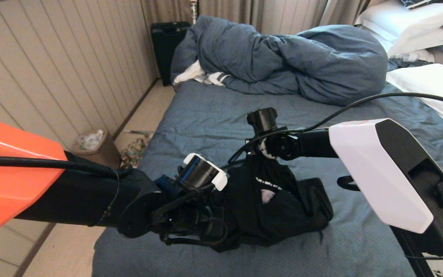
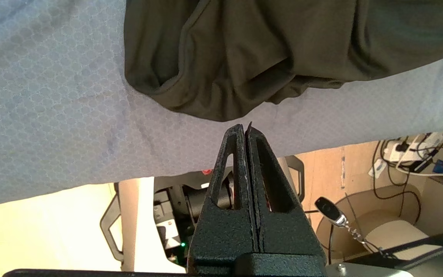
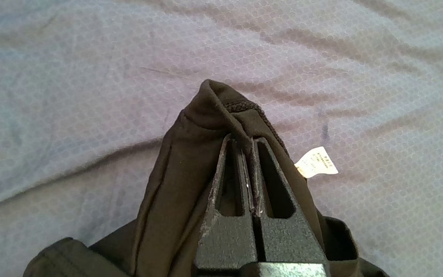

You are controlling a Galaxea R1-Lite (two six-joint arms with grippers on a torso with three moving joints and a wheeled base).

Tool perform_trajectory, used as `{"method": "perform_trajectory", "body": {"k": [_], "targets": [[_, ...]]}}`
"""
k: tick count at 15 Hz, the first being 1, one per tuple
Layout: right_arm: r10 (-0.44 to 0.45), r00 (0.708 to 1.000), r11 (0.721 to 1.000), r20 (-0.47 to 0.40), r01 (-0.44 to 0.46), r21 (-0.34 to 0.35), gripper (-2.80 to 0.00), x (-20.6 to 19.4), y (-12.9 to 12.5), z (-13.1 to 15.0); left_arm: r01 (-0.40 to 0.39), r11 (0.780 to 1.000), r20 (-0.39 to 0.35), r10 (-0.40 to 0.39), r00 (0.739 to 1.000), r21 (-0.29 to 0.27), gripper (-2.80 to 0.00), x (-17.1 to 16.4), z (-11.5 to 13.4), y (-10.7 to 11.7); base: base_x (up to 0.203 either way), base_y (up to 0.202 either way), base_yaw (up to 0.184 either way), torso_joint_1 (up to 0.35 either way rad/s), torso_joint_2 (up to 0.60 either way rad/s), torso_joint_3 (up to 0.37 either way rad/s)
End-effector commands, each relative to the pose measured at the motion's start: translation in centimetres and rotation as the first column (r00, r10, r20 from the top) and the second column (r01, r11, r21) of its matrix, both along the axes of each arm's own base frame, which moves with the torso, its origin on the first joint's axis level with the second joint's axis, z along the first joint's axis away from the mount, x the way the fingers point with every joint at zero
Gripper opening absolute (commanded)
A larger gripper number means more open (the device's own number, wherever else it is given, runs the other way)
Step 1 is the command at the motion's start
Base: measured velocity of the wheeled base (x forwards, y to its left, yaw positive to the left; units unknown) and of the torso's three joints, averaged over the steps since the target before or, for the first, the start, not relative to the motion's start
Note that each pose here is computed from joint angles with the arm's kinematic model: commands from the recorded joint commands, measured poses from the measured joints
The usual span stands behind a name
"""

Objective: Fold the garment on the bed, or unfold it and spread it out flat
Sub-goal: Unford the black T-shirt

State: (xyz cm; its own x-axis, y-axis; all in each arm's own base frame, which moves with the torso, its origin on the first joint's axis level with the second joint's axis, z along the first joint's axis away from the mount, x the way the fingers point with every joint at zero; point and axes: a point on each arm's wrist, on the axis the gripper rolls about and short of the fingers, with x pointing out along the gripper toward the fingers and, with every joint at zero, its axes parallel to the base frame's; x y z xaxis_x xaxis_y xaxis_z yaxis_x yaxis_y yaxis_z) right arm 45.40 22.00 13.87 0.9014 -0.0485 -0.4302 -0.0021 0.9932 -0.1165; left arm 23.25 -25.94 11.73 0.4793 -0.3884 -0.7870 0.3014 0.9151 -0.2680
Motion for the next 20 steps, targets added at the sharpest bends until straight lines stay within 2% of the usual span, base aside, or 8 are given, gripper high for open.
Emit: {"method": "perform_trajectory", "body": {"k": [1,4,5,11,16,20], "targets": [[0.001,1.000,1.000,-0.004,-0.001,-0.007,-2.80,0.1,0.0,-0.2,-0.004,1.000,-0.013,0.004,1.000,0.012,-2.80,0.2,-0.7,-0.2,0.000,0.000,0.000,0.000,0.00,0.000],[0.015,1.000,0.999,-0.013,-0.016,-0.031,-2.80,0.1,0.1,-0.6,-0.005,1.000,-0.016,0.005,1.000,0.016,-2.80,0.3,-0.9,-0.3,0.000,0.000,0.000,0.000,0.00,0.000],[0.020,1.000,0.999,-0.012,-0.020,-0.037,0.00,0.1,0.2,-0.6,-0.006,1.000,-0.015,0.006,1.000,0.015,-2.80,0.3,-0.9,-0.3,0.000,0.000,0.000,0.000,0.00,0.000],[0.040,0.999,0.999,-0.012,-0.040,-0.024,0.00,-0.1,0.1,-0.1,-0.005,1.000,-0.015,0.005,1.000,0.015,-2.80,0.3,-0.8,-0.2,0.000,0.000,0.000,0.000,0.00,0.000],[0.043,0.999,0.998,0.032,-0.044,0.047,0.00,-2.6,-0.4,4.2,-0.007,1.000,-0.001,0.007,1.000,0.000,-2.80,0.0,0.0,0.0,0.000,0.000,0.000,0.000,0.00,0.000],[0.021,1.000,0.996,0.015,-0.022,0.092,0.00,-5.8,-2.0,6.2,-0.009,1.000,0.026,0.010,1.000,-0.030,-2.80,-0.4,1.5,0.7,0.000,0.000,0.000,0.000,0.00,0.000]]}}
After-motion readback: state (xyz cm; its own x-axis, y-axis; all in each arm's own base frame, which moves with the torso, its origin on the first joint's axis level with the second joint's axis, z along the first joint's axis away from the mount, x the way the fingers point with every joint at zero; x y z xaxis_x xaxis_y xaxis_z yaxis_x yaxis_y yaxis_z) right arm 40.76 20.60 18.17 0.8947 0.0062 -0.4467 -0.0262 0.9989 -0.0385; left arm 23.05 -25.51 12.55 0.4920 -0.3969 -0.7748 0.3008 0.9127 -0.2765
